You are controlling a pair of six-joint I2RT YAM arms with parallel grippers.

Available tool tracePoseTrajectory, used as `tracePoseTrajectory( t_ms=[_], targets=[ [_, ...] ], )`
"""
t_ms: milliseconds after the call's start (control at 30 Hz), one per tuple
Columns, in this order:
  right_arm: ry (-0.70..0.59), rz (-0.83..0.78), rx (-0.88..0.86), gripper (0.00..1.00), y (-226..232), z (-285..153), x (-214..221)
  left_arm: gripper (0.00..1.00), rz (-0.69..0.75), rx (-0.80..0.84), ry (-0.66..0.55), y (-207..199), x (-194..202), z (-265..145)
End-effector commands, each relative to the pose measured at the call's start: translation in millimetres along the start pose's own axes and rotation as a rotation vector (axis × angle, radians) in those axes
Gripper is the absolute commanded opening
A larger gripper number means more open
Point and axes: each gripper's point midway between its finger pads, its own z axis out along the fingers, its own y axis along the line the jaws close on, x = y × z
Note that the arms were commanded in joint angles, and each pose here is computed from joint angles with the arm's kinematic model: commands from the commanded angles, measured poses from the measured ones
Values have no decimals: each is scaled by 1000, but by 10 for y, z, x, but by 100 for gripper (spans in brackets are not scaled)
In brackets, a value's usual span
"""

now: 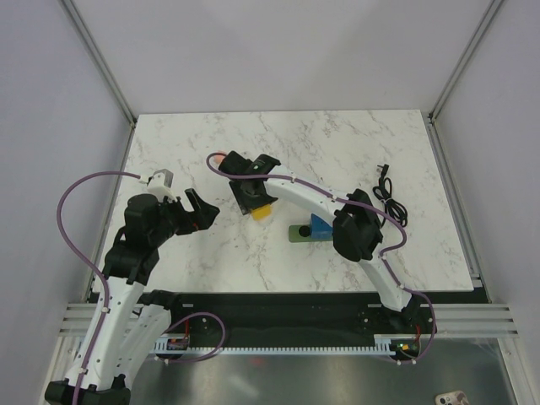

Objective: Insert the plug

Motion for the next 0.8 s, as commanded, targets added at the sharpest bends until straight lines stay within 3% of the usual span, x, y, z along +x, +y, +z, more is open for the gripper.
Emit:
tracePoseTrajectory(
  t_ms=[0,767],
  targets=[
    [21,-5,46,0,-139,-105,83,99,46,-4,-18,23,-22,-5],
    [-12,-7,25,0,-156,-263,-1,99,45,5,-12,7,-18,3]
  ],
)
